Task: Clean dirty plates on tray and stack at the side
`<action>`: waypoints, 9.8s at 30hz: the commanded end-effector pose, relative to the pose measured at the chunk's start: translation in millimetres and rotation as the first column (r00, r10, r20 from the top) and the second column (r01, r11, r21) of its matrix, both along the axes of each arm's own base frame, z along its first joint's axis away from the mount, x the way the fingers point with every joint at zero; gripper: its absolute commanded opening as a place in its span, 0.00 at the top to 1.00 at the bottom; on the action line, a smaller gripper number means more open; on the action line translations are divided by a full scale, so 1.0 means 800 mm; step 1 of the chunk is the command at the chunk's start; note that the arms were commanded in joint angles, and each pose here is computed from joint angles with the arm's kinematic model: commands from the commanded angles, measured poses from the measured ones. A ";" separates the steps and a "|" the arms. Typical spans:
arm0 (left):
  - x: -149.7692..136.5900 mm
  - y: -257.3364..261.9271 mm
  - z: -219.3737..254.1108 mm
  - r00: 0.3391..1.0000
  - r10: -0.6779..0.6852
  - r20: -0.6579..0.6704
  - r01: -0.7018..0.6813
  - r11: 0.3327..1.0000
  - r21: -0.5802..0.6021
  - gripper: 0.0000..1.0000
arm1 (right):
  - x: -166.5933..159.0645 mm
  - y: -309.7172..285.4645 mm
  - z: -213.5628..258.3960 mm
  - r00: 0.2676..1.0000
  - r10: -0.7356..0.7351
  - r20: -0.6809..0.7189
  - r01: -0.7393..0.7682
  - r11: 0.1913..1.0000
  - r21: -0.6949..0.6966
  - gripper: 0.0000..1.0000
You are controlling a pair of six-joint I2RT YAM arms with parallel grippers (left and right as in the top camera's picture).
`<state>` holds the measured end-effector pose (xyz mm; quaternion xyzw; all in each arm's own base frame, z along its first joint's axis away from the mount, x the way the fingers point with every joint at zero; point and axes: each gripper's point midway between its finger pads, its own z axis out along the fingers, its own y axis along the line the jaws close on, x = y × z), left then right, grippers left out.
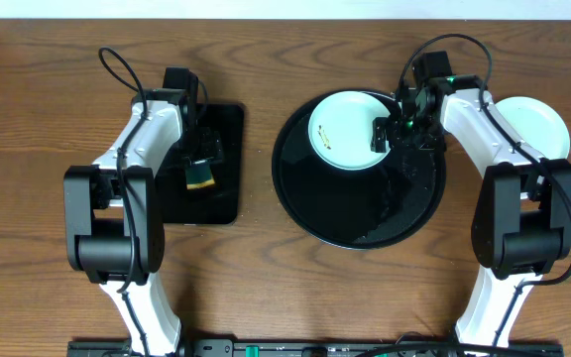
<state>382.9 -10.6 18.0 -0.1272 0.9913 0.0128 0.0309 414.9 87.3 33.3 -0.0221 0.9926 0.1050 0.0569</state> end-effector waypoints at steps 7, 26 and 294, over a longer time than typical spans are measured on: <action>-0.003 0.005 -0.004 1.000 -0.001 -0.011 0.001 1.000 0.013 0.11 | -0.003 0.001 -0.002 1.000 0.004 -0.006 -0.004 1.000 -0.007 0.01; -0.003 0.005 -0.004 1.000 -0.001 -0.011 0.001 1.000 0.013 0.11 | -0.003 0.001 -0.002 1.000 0.004 -0.006 -0.004 1.000 -0.007 0.01; -0.020 -0.029 -0.003 0.998 0.001 -0.067 -0.011 0.989 -0.145 0.11 | 0.086 -0.008 -0.029 0.957 0.145 0.252 -0.099 0.978 -0.184 0.65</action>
